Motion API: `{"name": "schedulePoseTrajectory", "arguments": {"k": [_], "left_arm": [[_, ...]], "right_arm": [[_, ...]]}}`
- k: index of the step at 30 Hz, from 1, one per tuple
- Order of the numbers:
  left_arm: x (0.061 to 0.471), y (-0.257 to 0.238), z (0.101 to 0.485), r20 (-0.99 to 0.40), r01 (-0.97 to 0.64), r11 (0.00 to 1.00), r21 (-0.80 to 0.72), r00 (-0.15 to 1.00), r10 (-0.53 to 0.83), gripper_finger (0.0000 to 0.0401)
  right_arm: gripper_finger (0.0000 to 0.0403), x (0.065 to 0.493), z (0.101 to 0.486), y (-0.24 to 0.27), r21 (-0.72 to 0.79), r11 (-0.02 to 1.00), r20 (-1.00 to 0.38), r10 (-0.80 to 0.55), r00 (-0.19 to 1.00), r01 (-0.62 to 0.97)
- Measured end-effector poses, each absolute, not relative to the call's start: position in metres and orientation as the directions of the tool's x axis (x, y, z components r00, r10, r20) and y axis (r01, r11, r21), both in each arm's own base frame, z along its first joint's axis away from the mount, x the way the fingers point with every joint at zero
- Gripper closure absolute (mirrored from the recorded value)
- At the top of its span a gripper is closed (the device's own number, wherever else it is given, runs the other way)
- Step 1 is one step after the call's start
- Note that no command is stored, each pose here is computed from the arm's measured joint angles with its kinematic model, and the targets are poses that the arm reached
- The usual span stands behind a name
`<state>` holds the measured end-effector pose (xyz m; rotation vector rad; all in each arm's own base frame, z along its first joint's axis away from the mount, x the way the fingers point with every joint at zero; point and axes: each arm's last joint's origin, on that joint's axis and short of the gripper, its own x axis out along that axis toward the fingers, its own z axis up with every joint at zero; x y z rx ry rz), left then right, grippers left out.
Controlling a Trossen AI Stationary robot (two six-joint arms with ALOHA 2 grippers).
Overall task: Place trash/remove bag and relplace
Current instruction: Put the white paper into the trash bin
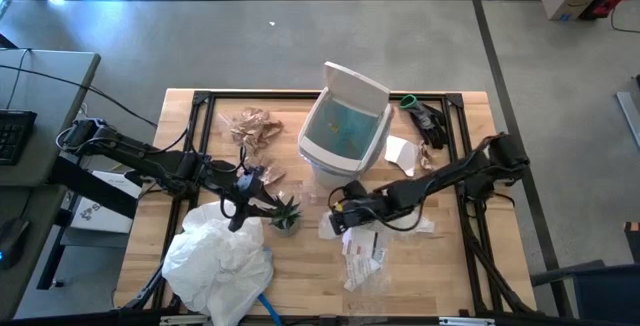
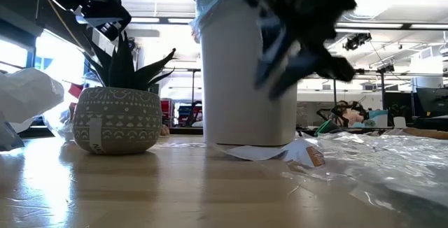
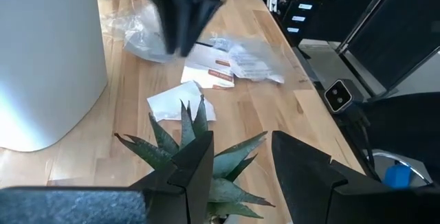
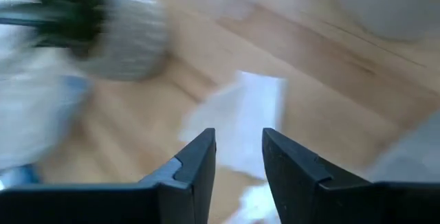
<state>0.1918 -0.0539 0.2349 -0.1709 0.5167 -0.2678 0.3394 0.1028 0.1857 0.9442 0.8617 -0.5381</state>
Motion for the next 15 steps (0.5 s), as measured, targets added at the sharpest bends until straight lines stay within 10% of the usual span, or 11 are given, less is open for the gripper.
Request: {"name": "schedulePoseTrajectory", "arguments": {"k": [15], "left_arm": [[0.193,-0.053,0.237,-0.443,0.2,0.953,-0.229,0.85,-0.285,0.0268]], "right_arm": [[0.0235,0.348,0.146,0.098,0.398,0.498,-0.886,-0.007,0.463,0.77]]}}
